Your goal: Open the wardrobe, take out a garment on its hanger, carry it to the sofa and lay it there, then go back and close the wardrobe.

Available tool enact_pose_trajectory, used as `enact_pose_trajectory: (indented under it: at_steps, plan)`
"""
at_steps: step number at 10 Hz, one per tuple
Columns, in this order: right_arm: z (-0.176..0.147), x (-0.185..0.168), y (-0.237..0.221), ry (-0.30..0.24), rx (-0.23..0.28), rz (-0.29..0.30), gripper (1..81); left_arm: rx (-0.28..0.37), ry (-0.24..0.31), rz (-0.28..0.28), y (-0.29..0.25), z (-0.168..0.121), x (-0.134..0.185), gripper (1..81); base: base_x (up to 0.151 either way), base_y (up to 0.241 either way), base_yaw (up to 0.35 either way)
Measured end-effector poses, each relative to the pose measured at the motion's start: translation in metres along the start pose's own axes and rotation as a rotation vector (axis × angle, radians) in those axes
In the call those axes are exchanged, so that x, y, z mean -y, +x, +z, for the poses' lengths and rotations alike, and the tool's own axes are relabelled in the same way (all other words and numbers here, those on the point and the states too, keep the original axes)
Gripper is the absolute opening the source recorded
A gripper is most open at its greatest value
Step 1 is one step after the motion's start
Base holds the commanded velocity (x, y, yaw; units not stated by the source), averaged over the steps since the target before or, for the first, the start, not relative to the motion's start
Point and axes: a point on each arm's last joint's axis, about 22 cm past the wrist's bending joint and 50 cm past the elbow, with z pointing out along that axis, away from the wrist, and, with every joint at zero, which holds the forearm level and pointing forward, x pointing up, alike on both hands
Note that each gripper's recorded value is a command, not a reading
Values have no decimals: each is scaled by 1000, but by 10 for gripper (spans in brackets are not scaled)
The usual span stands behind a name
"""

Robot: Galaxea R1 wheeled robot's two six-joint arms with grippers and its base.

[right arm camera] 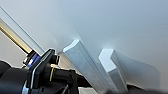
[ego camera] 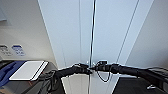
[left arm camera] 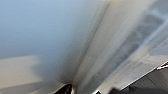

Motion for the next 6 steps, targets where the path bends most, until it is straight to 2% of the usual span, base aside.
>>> enact_pose_trajectory:
  at_steps: [2, 6]
  plan:
    - [-4, 6, -18, 45, -19, 16, 811, -10, -42, 25, -5, -9, -10, 811, 0, 0, 0]
    - [-13, 15, -39, 99, -47, 23, 811, 10, -147, 65, -40, -40, -33, 811, 0, 0, 0]
